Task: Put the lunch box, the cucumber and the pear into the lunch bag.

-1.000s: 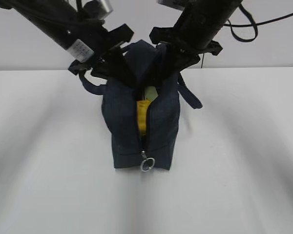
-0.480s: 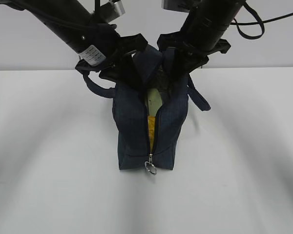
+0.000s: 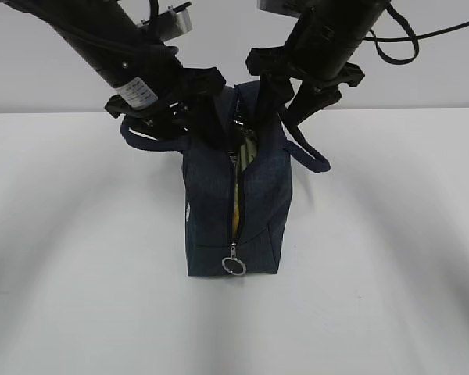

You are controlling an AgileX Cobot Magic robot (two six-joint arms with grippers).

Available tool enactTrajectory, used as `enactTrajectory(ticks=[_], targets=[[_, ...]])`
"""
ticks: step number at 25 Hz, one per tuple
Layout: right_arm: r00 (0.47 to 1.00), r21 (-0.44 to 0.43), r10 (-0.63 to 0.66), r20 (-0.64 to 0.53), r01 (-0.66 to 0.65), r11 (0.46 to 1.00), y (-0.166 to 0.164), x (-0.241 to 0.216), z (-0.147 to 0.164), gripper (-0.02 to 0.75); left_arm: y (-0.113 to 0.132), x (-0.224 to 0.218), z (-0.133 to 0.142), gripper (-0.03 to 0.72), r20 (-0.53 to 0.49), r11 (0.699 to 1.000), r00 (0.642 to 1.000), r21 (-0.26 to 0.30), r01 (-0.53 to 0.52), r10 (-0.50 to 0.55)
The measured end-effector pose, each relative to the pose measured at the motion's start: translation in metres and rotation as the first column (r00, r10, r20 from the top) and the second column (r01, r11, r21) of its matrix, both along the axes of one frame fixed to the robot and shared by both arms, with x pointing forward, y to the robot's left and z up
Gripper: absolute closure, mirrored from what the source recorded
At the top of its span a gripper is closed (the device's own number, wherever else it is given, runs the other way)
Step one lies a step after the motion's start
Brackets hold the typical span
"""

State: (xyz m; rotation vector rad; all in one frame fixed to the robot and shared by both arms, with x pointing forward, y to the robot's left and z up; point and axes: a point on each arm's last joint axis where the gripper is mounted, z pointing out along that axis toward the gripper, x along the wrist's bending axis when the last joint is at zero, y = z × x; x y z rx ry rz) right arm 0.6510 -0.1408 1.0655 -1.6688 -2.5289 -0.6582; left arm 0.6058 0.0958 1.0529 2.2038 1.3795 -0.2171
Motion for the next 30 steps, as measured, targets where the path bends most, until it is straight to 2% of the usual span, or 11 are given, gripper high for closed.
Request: enactTrajectory(ticks=[4,8,12,16,18,24,27,30], targets=[[1.000,0.013,-0.011,0.025,0.011,1.000,-0.002,-0.005,0.014,0.323,0.003,-0.007,0.019,0.243,0.042,1.000,0.999,-0.017,0.002,-0.001],[0.997,0.032,-0.010,0.076,0.007,0.999,-0.005,-0.023,0.041,0.321,0.009,-0.020,0.049,0.240,0.130,0.999,0.991,-0.036,0.034,-0.029],[0.995,0.027,0.022,0.101,-0.025,0.999,-0.010,-0.048,0.051,0.321,0.016,-0.034,0.074,0.240,0.205,0.997,0.977,-0.043,0.069,-0.059],[0.985,0.057,0.051,0.164,-0.061,0.997,-0.014,-0.083,0.052,0.321,0.023,-0.049,0.080,0.239,0.225,0.995,0.971,-0.036,0.095,-0.084],[0.968,0.083,0.072,0.240,-0.094,0.992,-0.019,-0.101,0.053,0.321,0.026,-0.057,0.077,0.239,0.221,0.994,0.970,-0.026,0.108,-0.100],[0.926,0.117,0.192,0.325,-0.241,0.963,-0.028,-0.152,0.019,0.321,0.036,-0.086,0.064,0.239,0.223,0.987,0.964,-0.034,0.154,-0.143],[0.899,0.121,0.295,0.322,-0.348,0.930,-0.029,-0.170,-0.010,0.321,0.041,-0.099,0.062,0.239,0.246,0.984,0.956,-0.037,0.173,-0.159],[0.851,0.133,0.402,0.338,-0.466,0.875,-0.028,-0.187,-0.041,0.321,0.046,-0.109,0.064,0.240,0.276,0.981,0.946,-0.033,0.189,-0.173]])
